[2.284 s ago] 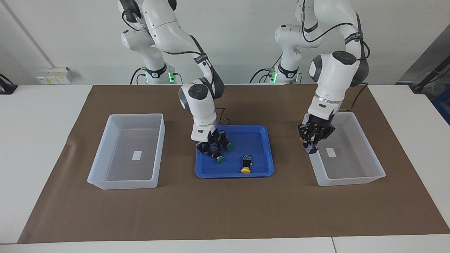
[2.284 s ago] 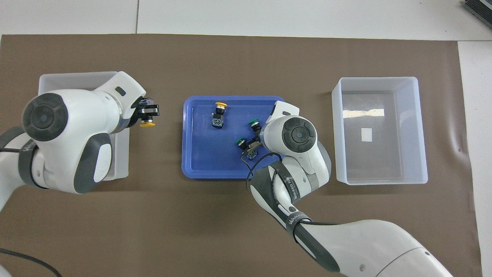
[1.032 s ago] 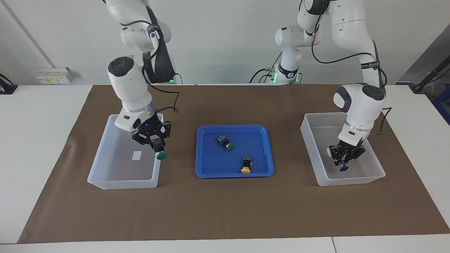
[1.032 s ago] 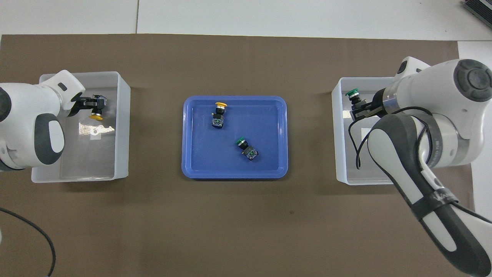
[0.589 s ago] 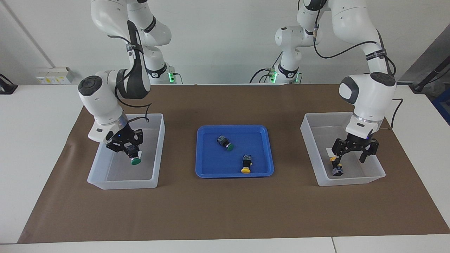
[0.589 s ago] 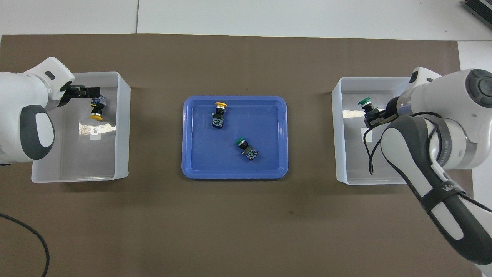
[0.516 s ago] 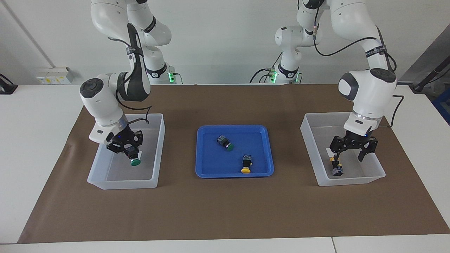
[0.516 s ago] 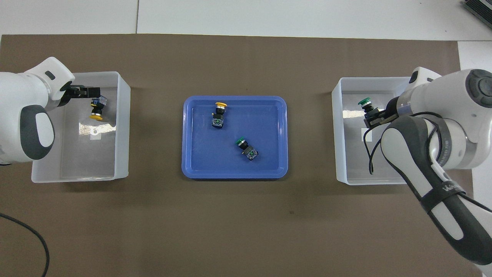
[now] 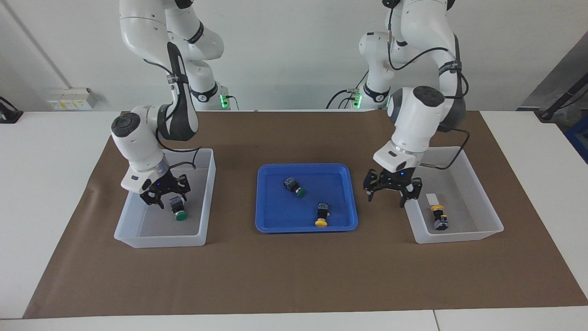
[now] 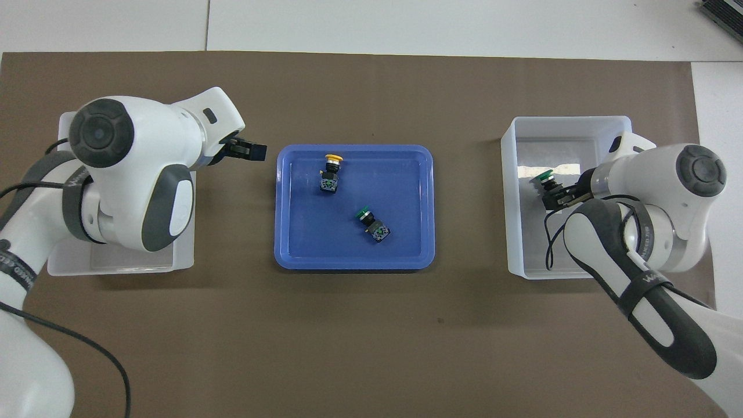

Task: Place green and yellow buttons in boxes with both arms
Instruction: 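Grasp the yellow button with the left gripper while the right gripper returns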

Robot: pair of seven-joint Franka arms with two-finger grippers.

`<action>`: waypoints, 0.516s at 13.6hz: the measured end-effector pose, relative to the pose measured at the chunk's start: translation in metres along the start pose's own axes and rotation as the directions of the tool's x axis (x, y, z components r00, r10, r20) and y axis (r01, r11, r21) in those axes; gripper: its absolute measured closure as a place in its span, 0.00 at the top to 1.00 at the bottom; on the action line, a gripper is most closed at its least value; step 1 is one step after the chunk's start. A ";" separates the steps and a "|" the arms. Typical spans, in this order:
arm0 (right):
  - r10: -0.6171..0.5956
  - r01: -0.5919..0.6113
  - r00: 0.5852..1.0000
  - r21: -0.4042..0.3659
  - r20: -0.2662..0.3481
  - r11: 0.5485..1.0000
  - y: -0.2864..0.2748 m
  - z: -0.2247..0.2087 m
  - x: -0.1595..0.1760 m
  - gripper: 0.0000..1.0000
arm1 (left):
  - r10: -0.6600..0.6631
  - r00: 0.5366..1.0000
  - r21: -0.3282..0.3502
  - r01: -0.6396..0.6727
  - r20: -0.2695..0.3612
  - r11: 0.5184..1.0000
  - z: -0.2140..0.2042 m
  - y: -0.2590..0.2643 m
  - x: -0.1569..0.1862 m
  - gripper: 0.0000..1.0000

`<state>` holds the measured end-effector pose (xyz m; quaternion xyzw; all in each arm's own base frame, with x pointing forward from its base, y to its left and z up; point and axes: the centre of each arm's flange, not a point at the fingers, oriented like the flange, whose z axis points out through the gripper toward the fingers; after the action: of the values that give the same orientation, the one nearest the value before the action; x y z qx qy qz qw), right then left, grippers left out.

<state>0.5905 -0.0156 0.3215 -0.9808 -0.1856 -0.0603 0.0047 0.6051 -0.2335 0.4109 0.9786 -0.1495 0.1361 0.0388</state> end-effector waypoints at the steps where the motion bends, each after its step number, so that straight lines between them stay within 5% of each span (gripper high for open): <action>1: -0.005 0.005 1.000 -0.001 -0.009 1.000 -0.002 -0.010 0.004 1.00 | -0.005 1.000 -0.008 0.005 0.014 1.000 0.011 0.023 -0.003 1.00; 7: 0.004 -0.004 1.000 0.031 -0.027 1.000 -0.047 -0.112 0.037 1.00 | -0.033 0.998 -0.022 0.034 0.044 0.999 0.076 0.094 -0.020 1.00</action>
<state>0.5943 0.0385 0.4364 -0.9800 -0.1845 -0.0707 0.0227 0.5779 -0.3266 0.3356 0.9832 -0.1352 0.1122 0.0488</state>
